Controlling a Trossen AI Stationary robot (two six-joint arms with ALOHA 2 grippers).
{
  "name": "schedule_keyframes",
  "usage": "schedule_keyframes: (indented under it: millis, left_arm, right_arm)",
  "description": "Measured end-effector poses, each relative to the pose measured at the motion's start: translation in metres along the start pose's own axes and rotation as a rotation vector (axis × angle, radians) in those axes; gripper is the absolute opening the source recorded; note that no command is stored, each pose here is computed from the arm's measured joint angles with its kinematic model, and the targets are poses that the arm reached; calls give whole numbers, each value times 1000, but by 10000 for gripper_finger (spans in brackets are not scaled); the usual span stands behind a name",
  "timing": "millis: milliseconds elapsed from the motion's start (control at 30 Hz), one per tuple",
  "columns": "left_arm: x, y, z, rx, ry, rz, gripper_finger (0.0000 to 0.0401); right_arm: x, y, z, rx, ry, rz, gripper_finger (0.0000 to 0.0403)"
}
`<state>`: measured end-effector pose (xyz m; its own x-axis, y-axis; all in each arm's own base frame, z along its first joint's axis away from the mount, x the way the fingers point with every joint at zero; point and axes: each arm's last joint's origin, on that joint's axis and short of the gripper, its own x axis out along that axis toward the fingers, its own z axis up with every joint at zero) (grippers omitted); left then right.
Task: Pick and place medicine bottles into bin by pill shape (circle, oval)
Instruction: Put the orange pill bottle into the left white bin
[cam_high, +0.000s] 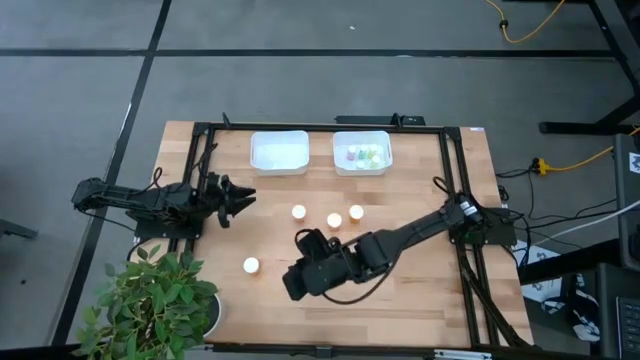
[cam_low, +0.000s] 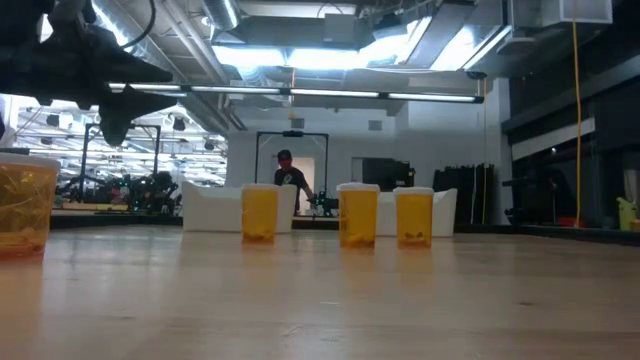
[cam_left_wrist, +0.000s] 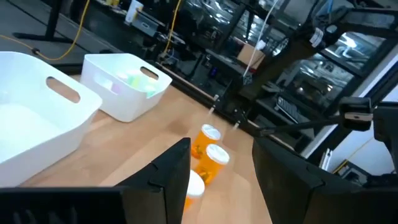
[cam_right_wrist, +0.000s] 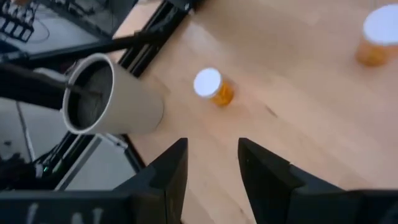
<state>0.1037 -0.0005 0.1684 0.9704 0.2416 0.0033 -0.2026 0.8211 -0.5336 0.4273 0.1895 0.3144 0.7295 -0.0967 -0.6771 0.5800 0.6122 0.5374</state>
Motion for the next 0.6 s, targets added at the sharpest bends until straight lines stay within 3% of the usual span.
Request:
schedule_keyframes:
  millis: [200,333,600]
  left_arm:
    - [0,0,1,-19,-11,8,166]
    - [0,-1,0,-91,10,-26,166]
    - [0,-2,-1,-93,44,-71,166]
  right_arm:
    - [-2,1,-3,11,-59,-16,143]
    - [-2,1,-3,2,-63,-19,143]
    - [-2,1,-3,-17,-65,-21,143]
